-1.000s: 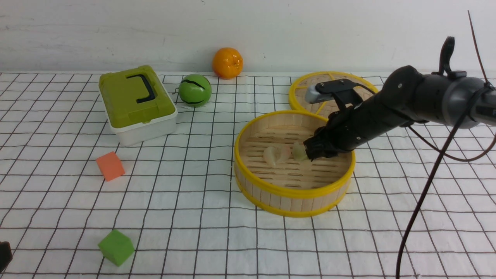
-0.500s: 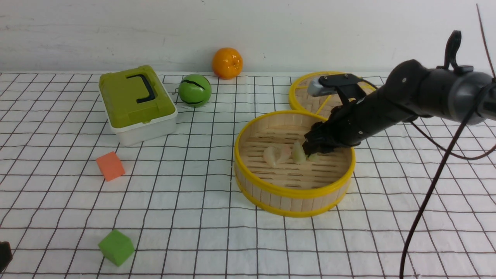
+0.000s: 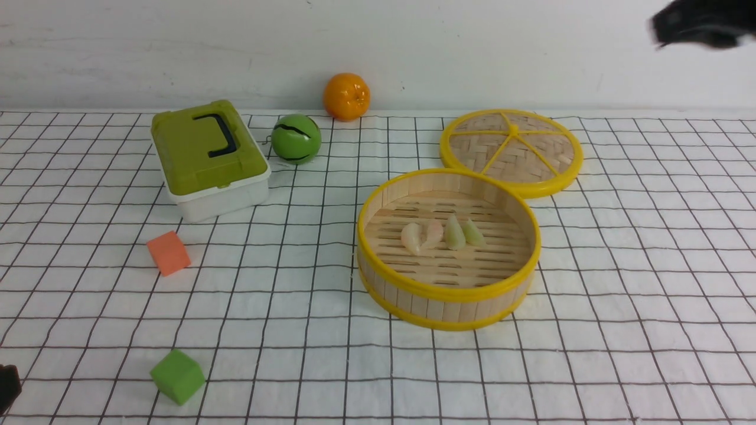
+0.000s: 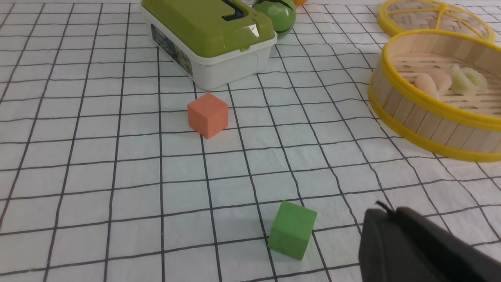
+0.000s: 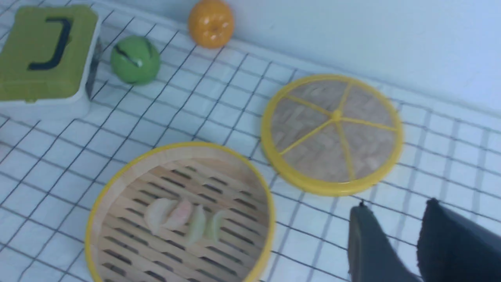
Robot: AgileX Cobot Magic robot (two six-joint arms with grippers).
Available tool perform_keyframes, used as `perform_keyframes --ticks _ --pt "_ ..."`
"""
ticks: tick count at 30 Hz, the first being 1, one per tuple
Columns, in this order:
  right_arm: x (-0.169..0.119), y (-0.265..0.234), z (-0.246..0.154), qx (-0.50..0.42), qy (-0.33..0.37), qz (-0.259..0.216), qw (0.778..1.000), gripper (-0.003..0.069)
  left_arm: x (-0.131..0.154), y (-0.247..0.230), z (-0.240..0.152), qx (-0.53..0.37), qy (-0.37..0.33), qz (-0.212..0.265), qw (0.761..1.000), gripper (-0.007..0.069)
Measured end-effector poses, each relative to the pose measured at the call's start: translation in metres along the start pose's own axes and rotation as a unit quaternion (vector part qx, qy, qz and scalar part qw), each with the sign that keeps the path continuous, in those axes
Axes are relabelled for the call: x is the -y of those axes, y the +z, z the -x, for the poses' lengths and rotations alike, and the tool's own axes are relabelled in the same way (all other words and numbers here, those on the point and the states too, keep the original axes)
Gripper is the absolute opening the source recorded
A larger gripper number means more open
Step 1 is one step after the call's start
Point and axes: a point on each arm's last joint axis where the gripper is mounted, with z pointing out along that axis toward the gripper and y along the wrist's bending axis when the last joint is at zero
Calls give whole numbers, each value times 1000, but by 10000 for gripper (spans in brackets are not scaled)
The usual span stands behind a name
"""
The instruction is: Put the dumplings into the steamer on the table with the white tablecloth.
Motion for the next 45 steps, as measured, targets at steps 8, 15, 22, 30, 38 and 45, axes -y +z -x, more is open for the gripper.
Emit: perform_keyframes --ticks 8,15,22,30,38,45 --pt "-12 -102 -70 98 -9 -92 991 -21 -1 0 -1 -8 0 7 1000 27" --pt "-27 -111 -194 167 -6 -123 978 -21 -1 0 -2 -9 0 8 1000 37" --pt "-37 -115 -282 286 -20 -152 946 -17 -2 0 -2 -8 0 8 1000 39" --pt "-30 -94 -295 290 -13 -168 942 -11 -2 0 -2 -12 0 11 1000 41" --pt "-31 -90 -300 278 -14 -153 948 -4 -2 0 -2 -12 0 11 1000 46" --pt "-32 -76 -330 252 -46 -156 954 0 -2 0 -2 -12 0 11 1000 54"
